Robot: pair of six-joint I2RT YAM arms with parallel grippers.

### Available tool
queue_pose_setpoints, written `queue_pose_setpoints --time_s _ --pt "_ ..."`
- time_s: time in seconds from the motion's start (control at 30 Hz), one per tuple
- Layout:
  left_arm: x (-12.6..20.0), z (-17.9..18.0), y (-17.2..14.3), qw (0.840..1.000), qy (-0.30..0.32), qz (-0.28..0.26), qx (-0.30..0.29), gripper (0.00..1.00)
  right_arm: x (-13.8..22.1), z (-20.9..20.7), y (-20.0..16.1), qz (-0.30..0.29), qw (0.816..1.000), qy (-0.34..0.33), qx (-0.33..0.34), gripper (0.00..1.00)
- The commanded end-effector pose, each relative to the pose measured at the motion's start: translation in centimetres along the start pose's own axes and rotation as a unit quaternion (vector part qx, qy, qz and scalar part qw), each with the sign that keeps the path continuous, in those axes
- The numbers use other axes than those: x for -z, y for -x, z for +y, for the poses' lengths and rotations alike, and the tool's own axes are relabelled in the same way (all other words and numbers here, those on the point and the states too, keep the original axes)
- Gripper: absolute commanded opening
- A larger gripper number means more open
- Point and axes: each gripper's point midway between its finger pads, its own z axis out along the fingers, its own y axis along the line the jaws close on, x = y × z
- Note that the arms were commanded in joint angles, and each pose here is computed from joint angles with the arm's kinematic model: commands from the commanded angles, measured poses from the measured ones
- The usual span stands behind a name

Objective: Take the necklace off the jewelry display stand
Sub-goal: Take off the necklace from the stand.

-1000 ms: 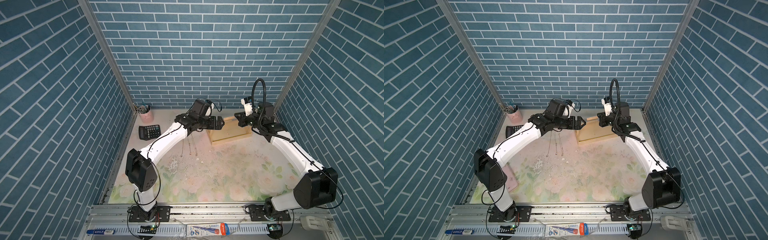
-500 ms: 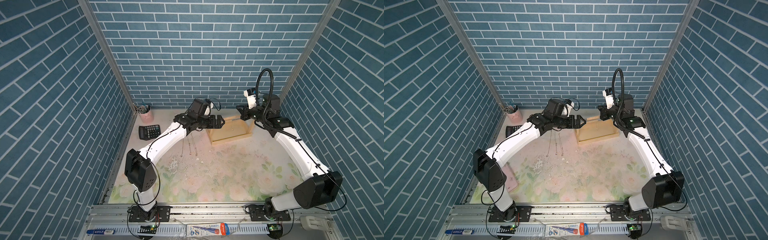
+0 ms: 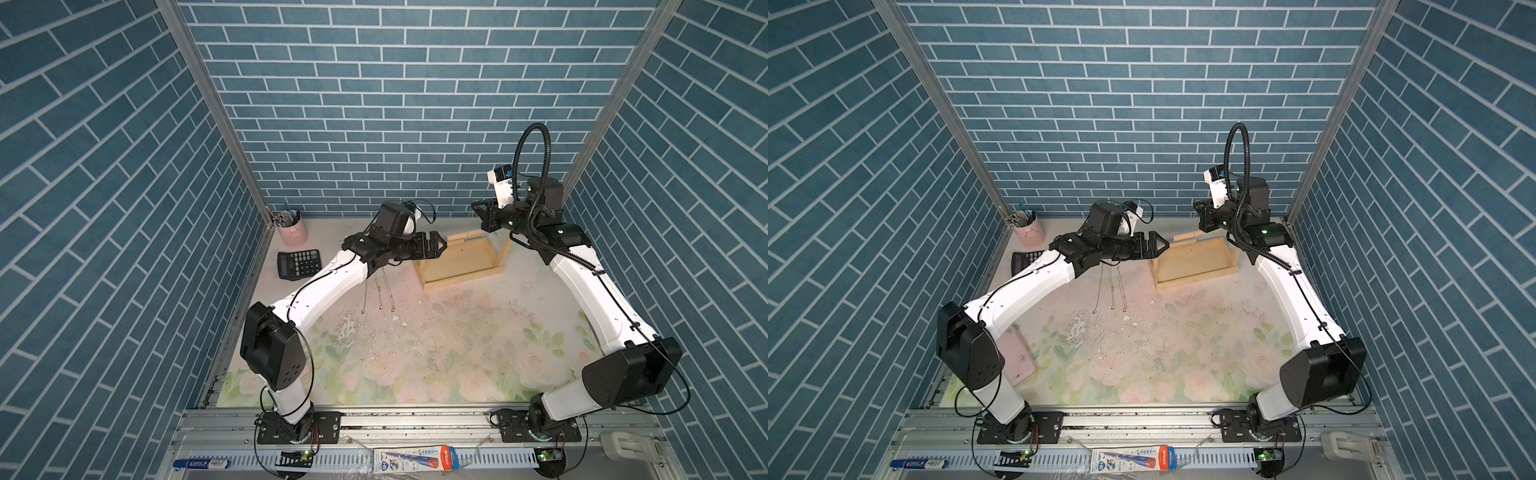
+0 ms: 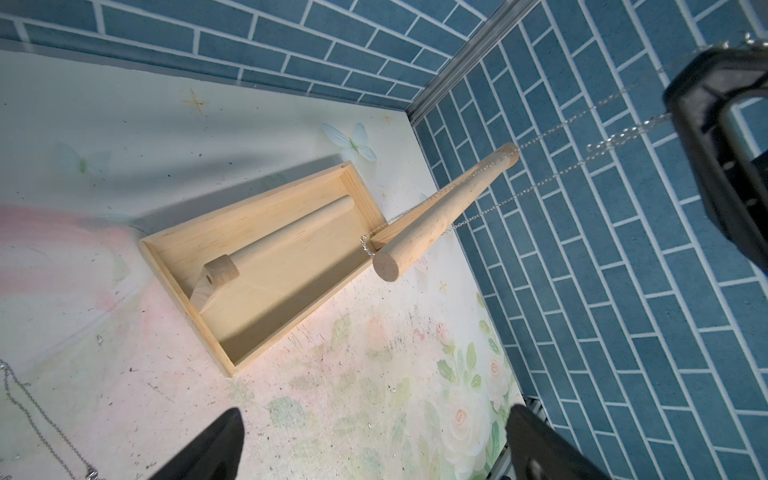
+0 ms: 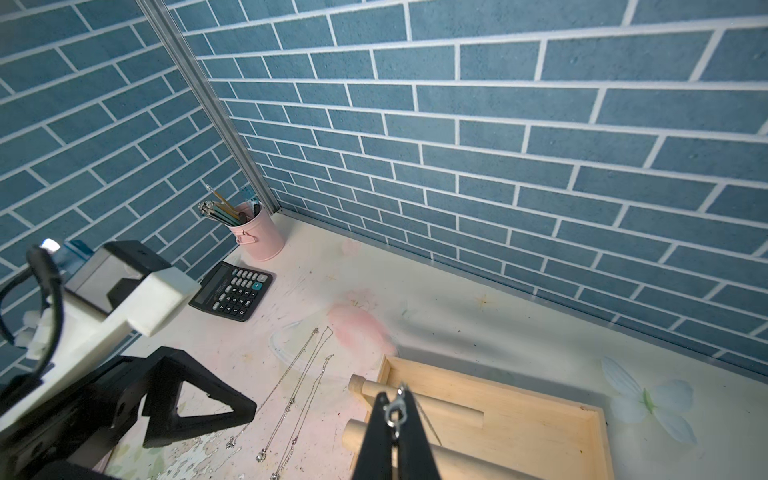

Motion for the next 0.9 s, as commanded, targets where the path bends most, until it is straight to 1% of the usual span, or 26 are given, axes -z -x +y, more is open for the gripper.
queue_pose_setpoints --time_s 0.0,0.1,0.17,0.23,0.3,0.37,0.4,0.5,0.57,0.63,0.87 --pt "0.7 0.2 1.2 1.000 0.001 -0.026 0.000 0.99 0.0 0.8 0.7 -0.001 1.000 0.017 0.024 0.00" --pt "0.6 0.3 1.1 1.000 -0.005 -0.021 0.002 0.99 0.0 1.1 1.0 -0.002 0.999 0.019 0.026 0.00" --pt "1.1 0.9 1.7 0.999 0.013 -0.043 0.001 0.99 -0.1 1.3 1.1 -0.001 0.999 0.022 0.029 0.00" --pt "1.6 1.0 2.0 0.998 0.010 -0.065 -0.004 0.99 -0.1 1.5 1.2 0.000 0.999 0.023 0.031 0.00" --pt "2.2 -0.1 2.3 0.997 -0.033 -0.068 -0.012 0.99 -0.3 1.8 1.3 0.001 0.999 0.026 0.034 0.00" --pt "2.3 -1.2 2.4 0.994 -0.093 -0.056 -0.001 0.99 -0.3 2.2 1.5 0.000 0.999 0.030 0.037 0.00" --pt "2.3 -1.2 2.5 0.992 -0.114 -0.048 0.015 0.99 -0.4 2.4 1.6 0.000 0.999 0.032 0.038 0.00" --pt "1.9 -0.4 2.8 0.988 -0.140 -0.041 0.059 0.99 -0.6 2.9 1.9 -0.001 0.998 0.037 0.042 0.00" --pt "2.0 -0.5 3.1 0.983 -0.164 -0.049 0.071 0.99 -0.9 3.4 1.9 0.001 0.998 0.044 0.044 0.00" --pt "2.2 -0.9 3.2 0.980 -0.180 -0.053 0.072 0.99 -1.0 3.9 2.0 0.003 0.998 0.048 0.049 0.00" --pt "1.9 -1.0 2.6 0.978 -0.190 -0.043 0.069 0.99 -1.1 5.5 2.5 0.005 0.996 0.061 0.062 0.00"
